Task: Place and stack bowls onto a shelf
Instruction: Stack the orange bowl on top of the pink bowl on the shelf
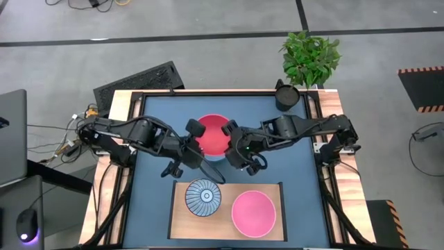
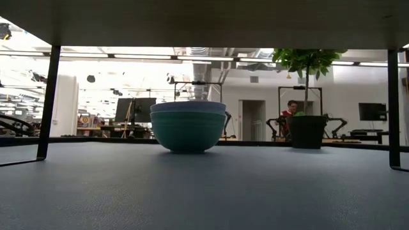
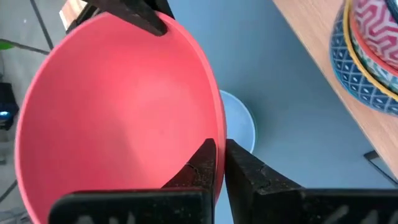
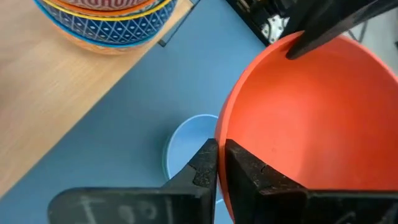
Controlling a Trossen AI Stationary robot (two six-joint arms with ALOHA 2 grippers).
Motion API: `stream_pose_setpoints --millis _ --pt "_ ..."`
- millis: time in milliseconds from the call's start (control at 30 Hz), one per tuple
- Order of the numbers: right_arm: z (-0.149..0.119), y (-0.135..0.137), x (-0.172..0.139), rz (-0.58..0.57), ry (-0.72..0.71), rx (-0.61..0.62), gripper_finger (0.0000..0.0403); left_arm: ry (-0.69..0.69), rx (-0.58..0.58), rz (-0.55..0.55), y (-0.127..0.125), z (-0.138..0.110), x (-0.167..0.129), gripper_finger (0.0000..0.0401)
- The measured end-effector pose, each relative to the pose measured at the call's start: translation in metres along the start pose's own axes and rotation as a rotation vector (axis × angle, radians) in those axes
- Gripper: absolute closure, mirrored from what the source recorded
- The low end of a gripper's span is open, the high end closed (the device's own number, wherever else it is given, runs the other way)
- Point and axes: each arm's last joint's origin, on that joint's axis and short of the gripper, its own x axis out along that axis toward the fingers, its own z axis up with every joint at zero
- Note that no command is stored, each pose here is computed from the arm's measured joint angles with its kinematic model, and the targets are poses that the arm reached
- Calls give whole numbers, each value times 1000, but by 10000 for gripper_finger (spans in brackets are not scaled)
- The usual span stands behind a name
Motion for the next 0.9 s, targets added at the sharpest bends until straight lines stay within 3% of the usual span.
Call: stream_pose_setpoints --millis 300,500,700,900 --pt "-1 -11 -52 -111 -167 46 258 -27 -74 80 5 4 0 401" --pt "-13 -14 -114 -194 -302 145 188 -90 -118 109 8 9 -2 401" --pt "-41 -5 -192 -230 -480 310 182 -425 -181 84 14 36 -33 401" --pt "-69 4 -244 -242 -613 441 197 -857 -218 -120 18 61 -61 401"
